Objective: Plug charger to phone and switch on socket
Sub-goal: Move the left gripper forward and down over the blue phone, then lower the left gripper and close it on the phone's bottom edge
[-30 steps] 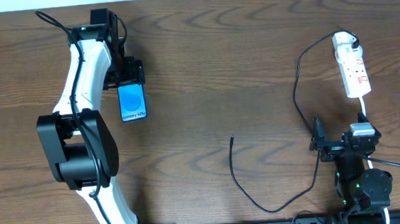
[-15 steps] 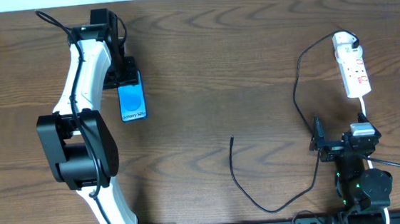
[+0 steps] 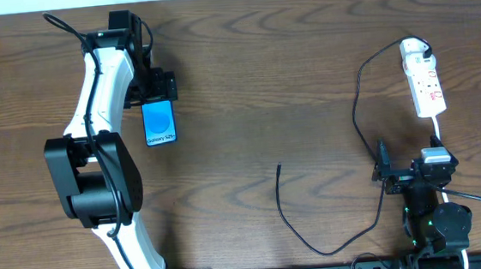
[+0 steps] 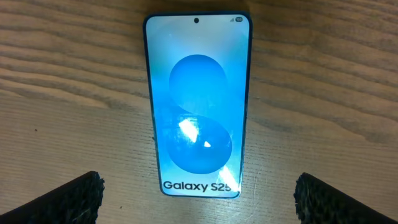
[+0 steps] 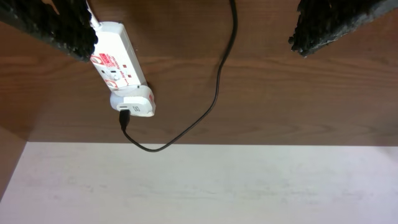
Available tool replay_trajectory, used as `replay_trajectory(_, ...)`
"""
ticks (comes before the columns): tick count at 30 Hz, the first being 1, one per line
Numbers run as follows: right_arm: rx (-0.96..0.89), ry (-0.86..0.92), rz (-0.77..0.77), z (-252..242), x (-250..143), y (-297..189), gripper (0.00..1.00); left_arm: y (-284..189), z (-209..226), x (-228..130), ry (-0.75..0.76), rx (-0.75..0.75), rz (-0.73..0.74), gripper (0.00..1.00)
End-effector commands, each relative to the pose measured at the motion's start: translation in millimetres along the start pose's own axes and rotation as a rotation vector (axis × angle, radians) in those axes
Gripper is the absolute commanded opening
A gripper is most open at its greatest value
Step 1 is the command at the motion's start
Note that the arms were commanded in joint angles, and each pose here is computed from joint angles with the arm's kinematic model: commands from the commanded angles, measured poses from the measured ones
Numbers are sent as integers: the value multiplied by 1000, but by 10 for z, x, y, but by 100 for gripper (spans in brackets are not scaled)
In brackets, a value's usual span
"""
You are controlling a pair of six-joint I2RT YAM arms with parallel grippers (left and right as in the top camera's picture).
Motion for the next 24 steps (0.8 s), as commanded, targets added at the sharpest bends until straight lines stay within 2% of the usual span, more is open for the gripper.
replay_trajectory(1, 10, -12, -3, 21, 1, -3, 99, 125, 11, -68, 1, -6, 37, 98)
replay_trajectory(24, 10, -12, -3, 21, 1, -3, 99, 262, -6, -14, -37, -6, 28, 98)
Point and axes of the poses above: each gripper's point midway between its finger pads, its own y axis out along the fingers, its own z axis along the line the jaws close on, x = y × z, the point moved 2 cm from there along -y, back along the fingers, and after that the axes turned 11 degrees about -y, right-handed, at the moved point
